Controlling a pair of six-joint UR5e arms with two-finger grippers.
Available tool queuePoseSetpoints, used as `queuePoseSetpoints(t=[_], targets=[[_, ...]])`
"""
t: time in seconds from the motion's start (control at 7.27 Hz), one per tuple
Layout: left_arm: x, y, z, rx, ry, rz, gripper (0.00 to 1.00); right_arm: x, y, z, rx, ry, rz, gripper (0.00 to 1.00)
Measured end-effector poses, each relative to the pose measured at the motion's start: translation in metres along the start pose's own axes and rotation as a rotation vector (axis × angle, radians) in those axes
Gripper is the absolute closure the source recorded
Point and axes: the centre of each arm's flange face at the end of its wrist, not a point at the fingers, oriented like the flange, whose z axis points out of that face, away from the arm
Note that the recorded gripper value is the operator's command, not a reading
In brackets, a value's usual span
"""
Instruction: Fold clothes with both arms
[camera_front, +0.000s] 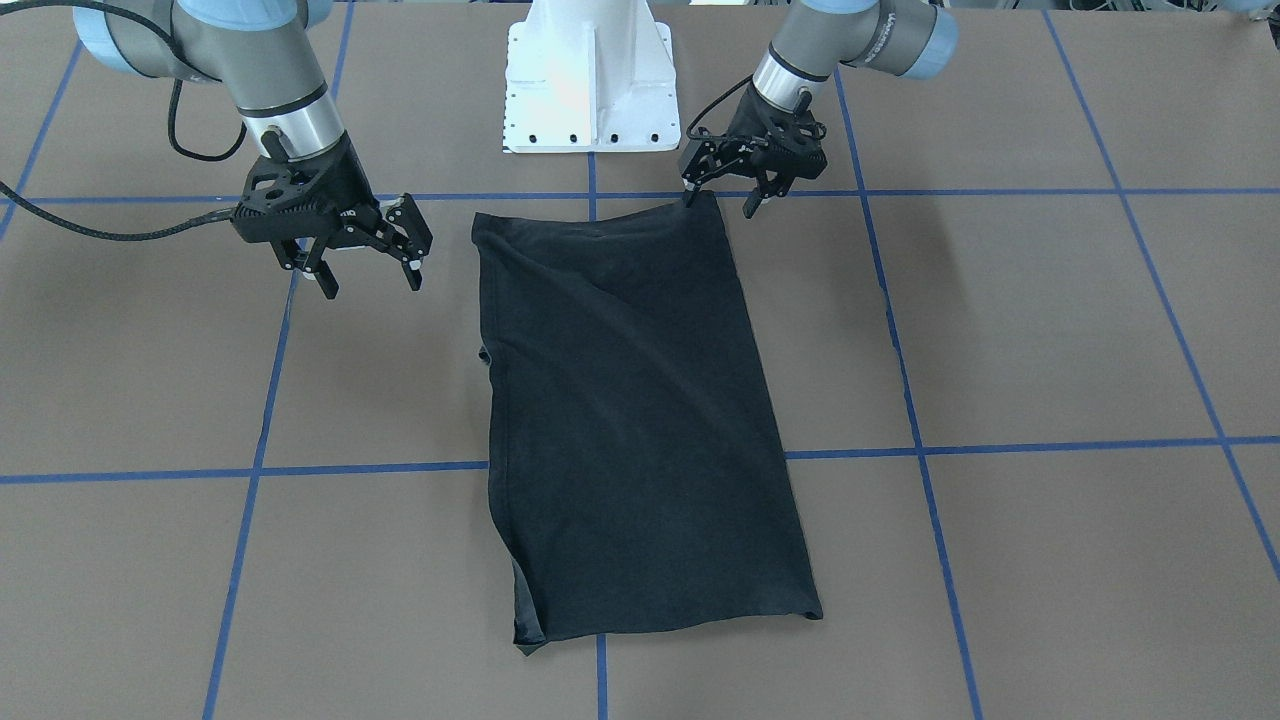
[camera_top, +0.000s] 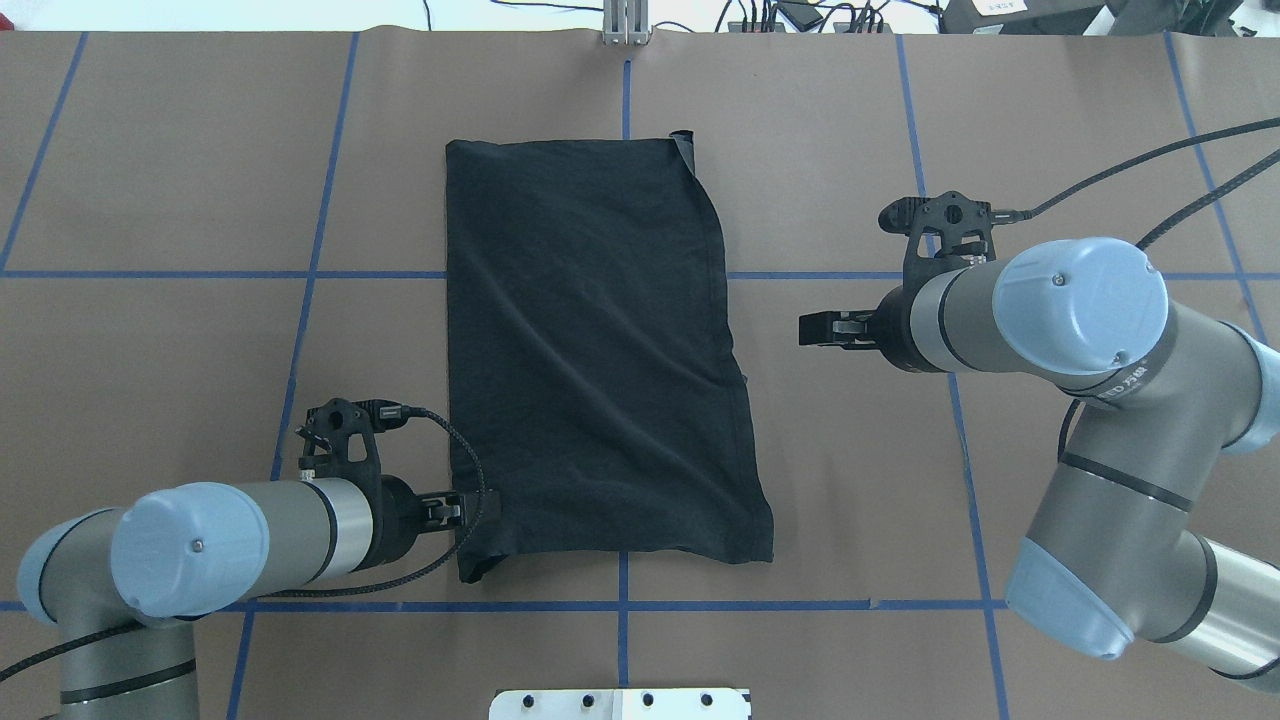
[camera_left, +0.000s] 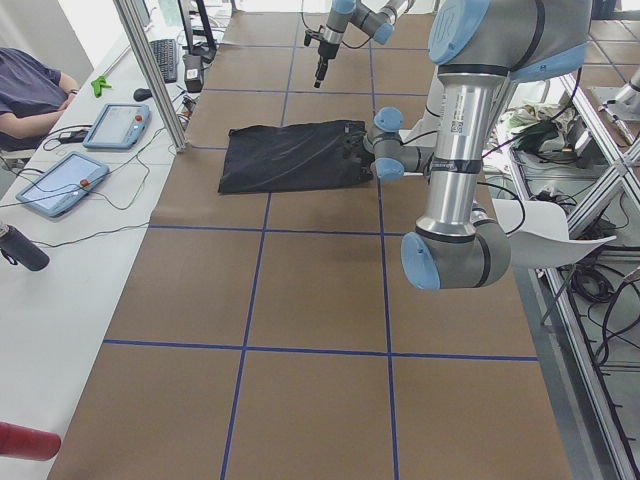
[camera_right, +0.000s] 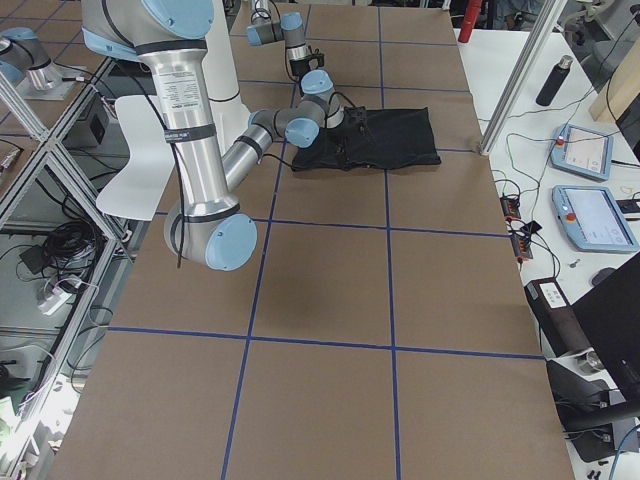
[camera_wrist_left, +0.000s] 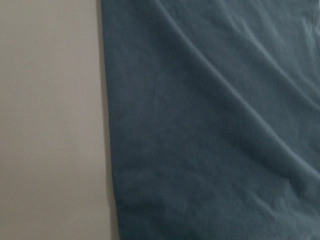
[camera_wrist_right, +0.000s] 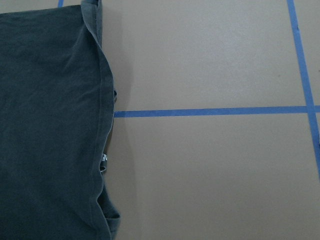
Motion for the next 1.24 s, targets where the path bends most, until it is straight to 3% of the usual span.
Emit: queuePoseSetpoints(t=[0.83,0.96,1.24], targets=[[-0.003,0.025,0.017,-0.041,-0.023,-0.018,0.24,0.000,-0.001,0.000,0.005,0.002,-0.001,0.00],[-0.003,0.030,0.019,-0.049,-0.025,-0.015,0.32,0.000,-0.001,0.000,0.007,0.003,-0.001,0.00],[-0.003,0.036,0.022,-0.059,-0.028,-0.023,0.68,0.001,-0.001,0.000,0.010,0.004,-0.001,0.00]])
